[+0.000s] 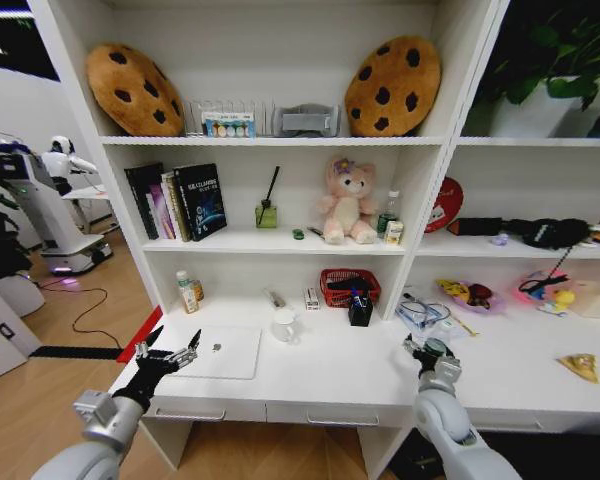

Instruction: Organize the objects on the table.

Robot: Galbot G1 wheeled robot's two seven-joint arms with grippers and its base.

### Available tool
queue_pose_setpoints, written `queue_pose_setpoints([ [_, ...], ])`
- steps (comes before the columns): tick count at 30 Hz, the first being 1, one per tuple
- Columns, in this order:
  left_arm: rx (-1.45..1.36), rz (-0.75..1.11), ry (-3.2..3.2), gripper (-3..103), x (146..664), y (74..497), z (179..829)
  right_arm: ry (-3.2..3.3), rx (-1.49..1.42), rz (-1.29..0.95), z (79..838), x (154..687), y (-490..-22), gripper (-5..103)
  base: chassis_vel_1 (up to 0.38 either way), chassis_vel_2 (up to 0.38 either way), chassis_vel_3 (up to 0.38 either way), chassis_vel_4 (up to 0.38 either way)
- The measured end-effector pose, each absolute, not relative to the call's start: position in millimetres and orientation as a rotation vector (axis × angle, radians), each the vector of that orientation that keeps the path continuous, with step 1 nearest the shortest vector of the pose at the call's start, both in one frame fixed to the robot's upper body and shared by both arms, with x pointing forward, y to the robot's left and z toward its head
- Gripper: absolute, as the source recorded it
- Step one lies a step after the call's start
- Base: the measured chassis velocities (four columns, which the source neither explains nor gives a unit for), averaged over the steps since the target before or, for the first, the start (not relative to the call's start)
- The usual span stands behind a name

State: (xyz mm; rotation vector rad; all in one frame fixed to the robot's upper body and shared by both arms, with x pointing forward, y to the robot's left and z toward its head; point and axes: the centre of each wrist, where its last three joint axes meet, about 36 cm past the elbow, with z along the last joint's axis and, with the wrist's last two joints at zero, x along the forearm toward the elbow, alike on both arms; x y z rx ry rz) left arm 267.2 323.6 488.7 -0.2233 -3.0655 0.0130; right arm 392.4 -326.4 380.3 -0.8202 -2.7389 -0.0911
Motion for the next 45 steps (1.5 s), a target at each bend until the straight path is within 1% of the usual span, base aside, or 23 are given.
queue_pose_setpoints([
  [10, -0.223, 0.013, -3.066, 100, 267, 324, 489, -2.701, -0.896, -0.096, 374, 415, -336, 100, 0.0, 0.0, 0.0, 0.0],
  [12, -0.223, 0.013, -3.065, 100, 267, 324, 489, -2.698, -0.906, -0.093, 374, 419, -340, 103, 0.0, 0.0, 0.0, 0.0],
  [15, -0.223, 0.013, -3.066, 100, 267, 324, 489, -2.694, -0.912, -0.092, 374, 424, -344, 99, 0.0, 0.0, 0.0, 0.0],
  [17, -0.223, 0.013, -3.066, 100, 267, 324, 489, -2.682, -0.911, -0.094, 376, 426, -345, 91, 0.0, 0.0, 0.0, 0.0],
  [18, -0.223, 0.013, -3.066, 100, 267, 324, 489, -2.682, -0.911, -0.094, 376, 426, -345, 91, 0.0, 0.0, 0.0, 0.0],
  [19, -0.223, 0.013, -3.066, 100, 267, 324, 489, -2.676, -0.911, -0.093, 377, 426, -344, 81, 0.0, 0.0, 0.0, 0.0],
  [20, -0.223, 0.013, -3.066, 100, 267, 324, 489, -2.675, -0.913, -0.093, 377, 426, -344, 75, 0.0, 0.0, 0.0, 0.0],
  [21, -0.223, 0.013, -3.066, 100, 267, 324, 489, -2.675, -0.913, -0.093, 377, 426, -344, 75, 0.0, 0.0, 0.0, 0.0],
  [22, -0.223, 0.013, -3.066, 100, 267, 324, 489, -2.674, -0.917, -0.092, 378, 425, -342, 70, 0.0, 0.0, 0.0, 0.0],
  [24, -0.223, 0.013, -3.066, 100, 267, 324, 489, -2.673, -0.917, -0.091, 378, 422, -341, 70, 0.0, 0.0, 0.0, 0.0],
  [27, -0.223, 0.013, -3.066, 100, 267, 324, 489, -2.671, -0.912, -0.089, 379, 417, -337, 54, 0.0, 0.0, 0.0, 0.0],
  [28, -0.223, 0.013, -3.066, 100, 267, 324, 489, -2.671, -0.912, -0.089, 379, 417, -337, 54, 0.0, 0.0, 0.0, 0.0],
  [30, -0.223, 0.013, -3.066, 100, 267, 324, 489, -2.671, -0.9, -0.085, 382, 409, -332, 43, 0.0, 0.0, 0.0, 0.0],
  [31, -0.223, 0.013, -3.066, 100, 267, 324, 489, -2.671, -0.9, -0.085, 382, 409, -332, 43, 0.0, 0.0, 0.0, 0.0],
  [32, -0.223, 0.013, -3.066, 100, 267, 324, 489, -2.671, -0.899, -0.084, 383, 406, -331, 40, 0.0, 0.0, 0.0, 0.0],
  [33, -0.223, 0.013, -3.066, 100, 267, 324, 489, -2.689, -0.884, -0.057, 398, 388, -323, 37, 0.0, 0.0, 0.0, 0.0],
  [34, -0.223, 0.013, -3.066, 100, 267, 324, 489, -2.689, -0.884, -0.057, 398, 388, -323, 37, 0.0, 0.0, 0.0, 0.0],
  [37, -0.223, 0.013, -3.066, 100, 267, 324, 489, -2.719, -0.789, -0.022, 438, 356, -314, 27, 0.0, 0.0, 0.0, 0.0],
  [38, -0.223, 0.013, -3.066, 100, 267, 324, 489, -2.719, -0.789, -0.022, 438, 356, -314, 27, 0.0, 0.0, 0.0, 0.0],
  [41, -0.223, 0.013, -3.066, 100, 267, 324, 489, -2.754, -0.536, 0.019, 489, 313, -325, 25, 0.0, 0.0, 0.0, 0.0],
  [42, -0.223, 0.013, -3.066, 100, 267, 324, 489, -2.754, -0.536, 0.019, 489, 313, -325, 25, 0.0, 0.0, 0.0, 0.0],
  [44, -0.223, 0.013, -3.066, 100, 267, 324, 489, -2.785, -0.319, 0.107, 506, 287, -340, 25, 0.0, 0.0, 0.0, 0.0],
  [45, -0.223, 0.013, -3.066, 100, 267, 324, 489, -2.785, -0.319, 0.107, 506, 287, -340, 25, 0.0, 0.0, 0.0, 0.0],
])
